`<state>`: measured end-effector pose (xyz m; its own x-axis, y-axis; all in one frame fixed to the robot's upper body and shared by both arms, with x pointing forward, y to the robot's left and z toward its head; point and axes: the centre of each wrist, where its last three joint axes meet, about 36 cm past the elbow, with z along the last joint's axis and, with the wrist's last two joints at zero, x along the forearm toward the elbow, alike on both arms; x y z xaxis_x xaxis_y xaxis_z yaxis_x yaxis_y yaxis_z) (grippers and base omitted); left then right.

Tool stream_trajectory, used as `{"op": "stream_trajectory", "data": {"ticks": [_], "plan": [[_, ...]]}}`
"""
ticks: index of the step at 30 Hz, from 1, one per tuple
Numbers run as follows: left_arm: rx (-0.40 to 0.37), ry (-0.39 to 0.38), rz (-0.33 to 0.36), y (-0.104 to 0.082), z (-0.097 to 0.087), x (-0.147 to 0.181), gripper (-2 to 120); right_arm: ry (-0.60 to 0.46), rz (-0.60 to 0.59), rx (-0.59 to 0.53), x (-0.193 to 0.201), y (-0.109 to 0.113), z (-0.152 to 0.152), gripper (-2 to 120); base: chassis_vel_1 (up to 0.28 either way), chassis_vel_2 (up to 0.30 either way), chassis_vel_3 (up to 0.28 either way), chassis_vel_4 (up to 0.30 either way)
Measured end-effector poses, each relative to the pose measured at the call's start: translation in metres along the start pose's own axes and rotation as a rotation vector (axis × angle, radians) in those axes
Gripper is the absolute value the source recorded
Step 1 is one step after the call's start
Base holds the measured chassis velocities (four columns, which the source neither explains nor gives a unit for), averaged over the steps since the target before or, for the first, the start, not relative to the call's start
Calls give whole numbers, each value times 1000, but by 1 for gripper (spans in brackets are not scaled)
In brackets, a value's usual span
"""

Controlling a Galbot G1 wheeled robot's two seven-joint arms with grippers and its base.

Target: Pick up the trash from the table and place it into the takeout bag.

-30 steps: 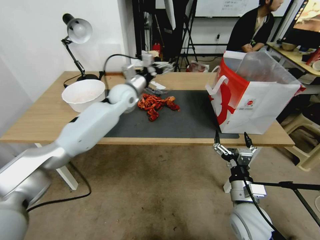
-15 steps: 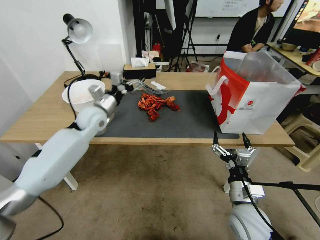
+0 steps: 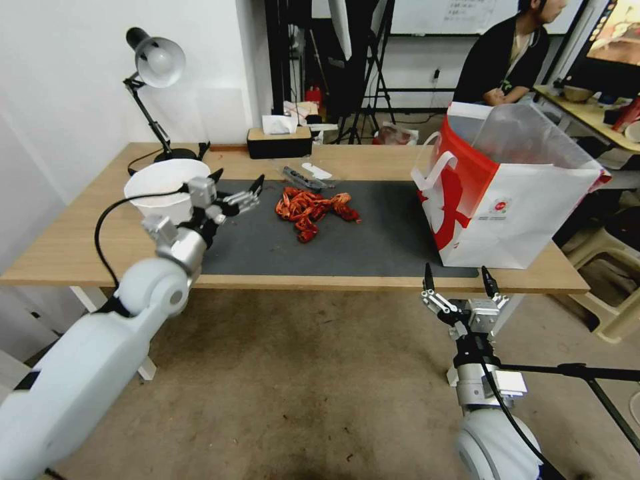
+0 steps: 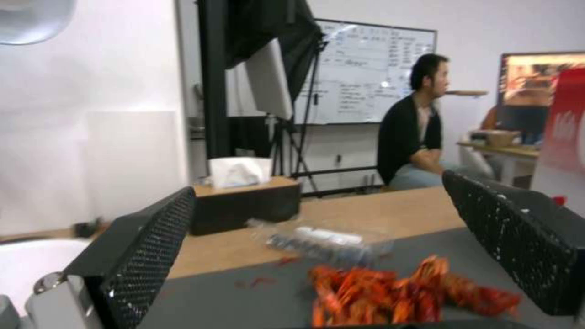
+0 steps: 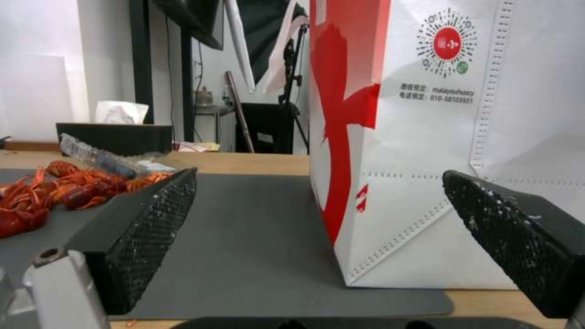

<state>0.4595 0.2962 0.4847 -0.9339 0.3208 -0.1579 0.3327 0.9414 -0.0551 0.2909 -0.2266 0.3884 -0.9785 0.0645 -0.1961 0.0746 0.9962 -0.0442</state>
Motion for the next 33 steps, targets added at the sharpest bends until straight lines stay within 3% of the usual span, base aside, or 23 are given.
{"op": "stream_trajectory", "data": {"ticks": [9, 14, 33], "plan": [[-71, 40, -83, -9, 24, 40, 100, 4, 6, 8, 5, -1, 1, 100, 0, 0, 0, 0], [-63, 65, -133, -14, 37, 64, 100, 2, 5, 10, 5, 0, 2, 100, 0, 0, 0, 0], [-70, 56, -274, -20, 49, 118, 100, 6, -14, 21, 7, 2, 4, 100, 0, 0, 0, 0]]}}
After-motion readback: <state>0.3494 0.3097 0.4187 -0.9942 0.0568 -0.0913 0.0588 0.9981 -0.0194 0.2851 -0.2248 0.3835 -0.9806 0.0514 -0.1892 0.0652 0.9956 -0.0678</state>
